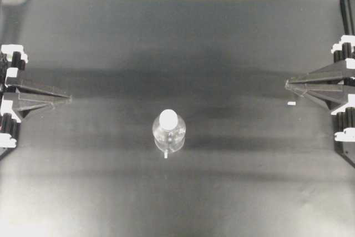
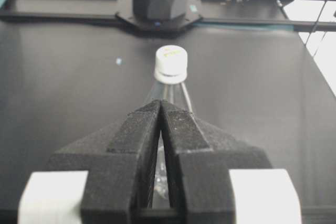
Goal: Open the bottle cap by holding the bottle with the left arm and twisting the cap with the right arm.
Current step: 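Move the left gripper toward the clear bottle and open it around the body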
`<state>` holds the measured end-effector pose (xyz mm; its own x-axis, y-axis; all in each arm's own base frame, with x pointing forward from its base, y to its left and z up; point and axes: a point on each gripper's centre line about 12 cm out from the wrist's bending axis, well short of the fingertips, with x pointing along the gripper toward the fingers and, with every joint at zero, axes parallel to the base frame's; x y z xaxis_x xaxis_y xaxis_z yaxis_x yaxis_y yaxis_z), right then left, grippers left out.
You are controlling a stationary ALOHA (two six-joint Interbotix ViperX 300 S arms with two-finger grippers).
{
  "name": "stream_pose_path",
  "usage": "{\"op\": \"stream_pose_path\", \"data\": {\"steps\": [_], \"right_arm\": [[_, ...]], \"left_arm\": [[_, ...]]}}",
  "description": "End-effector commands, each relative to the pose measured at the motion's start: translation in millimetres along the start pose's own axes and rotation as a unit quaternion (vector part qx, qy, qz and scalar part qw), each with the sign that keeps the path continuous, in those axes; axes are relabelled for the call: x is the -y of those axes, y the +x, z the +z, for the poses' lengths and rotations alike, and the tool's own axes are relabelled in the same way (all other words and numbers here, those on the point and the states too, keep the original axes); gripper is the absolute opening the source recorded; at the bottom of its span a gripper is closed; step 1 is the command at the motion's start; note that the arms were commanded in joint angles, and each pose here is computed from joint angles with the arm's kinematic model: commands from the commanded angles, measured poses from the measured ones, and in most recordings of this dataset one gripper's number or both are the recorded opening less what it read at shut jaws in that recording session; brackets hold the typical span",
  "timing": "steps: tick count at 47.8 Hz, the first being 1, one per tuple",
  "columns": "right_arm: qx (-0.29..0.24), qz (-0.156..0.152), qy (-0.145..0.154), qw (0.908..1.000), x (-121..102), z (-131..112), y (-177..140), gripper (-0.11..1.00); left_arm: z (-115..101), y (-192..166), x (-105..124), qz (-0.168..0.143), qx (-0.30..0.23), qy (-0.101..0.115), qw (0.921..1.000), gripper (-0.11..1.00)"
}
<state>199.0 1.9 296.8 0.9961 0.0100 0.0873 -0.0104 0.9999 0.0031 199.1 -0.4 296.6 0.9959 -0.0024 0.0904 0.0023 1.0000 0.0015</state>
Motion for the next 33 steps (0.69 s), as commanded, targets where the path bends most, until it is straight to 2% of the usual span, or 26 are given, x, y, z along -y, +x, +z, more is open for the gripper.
{"op": "stream_pose_path", "data": {"steps": [1, 5, 7, 11, 18, 28, 31, 33], "right_arm": [[0.004, -0.009, 0.008, 0.9999, 4, 5, 4, 0.03], [-0.009, -0.014, 0.035, 0.9993, 5, 11, 8, 0.00], [-0.033, -0.016, 0.050, 0.9981, 5, 10, 11, 0.00], [-0.065, -0.016, 0.063, 0.9958, 5, 12, 15, 0.00], [-0.103, -0.015, 0.069, 0.9922, 3, 13, 19, 0.00], [-0.109, -0.015, 0.067, 0.9917, 3, 12, 20, 0.00], [-0.109, -0.015, 0.066, 0.9917, 3, 11, 20, 0.00], [-0.110, -0.016, 0.066, 0.9916, 4, 10, 20, 0.00]], "left_arm": [[20, 10, 2, -0.008, 0.021, 0.019, 0.9996, 0.14], [27, 17, 3, -0.010, 0.023, 0.018, 0.9995, 0.11], [29, 23, 5, -0.013, 0.021, 0.018, 0.9995, 0.09], [32, 33, 7, -0.019, 0.015, 0.017, 0.9996, 0.09], [40, 60, 8, -0.019, 0.011, 0.017, 0.9996, 0.09], [41, 102, 5, -0.013, -0.002, 0.023, 0.9997, 0.10], [37, 112, 6, -0.015, -0.012, 0.022, 0.9996, 0.14], [34, 120, 6, -0.015, -0.015, 0.019, 0.9996, 0.20]]}}
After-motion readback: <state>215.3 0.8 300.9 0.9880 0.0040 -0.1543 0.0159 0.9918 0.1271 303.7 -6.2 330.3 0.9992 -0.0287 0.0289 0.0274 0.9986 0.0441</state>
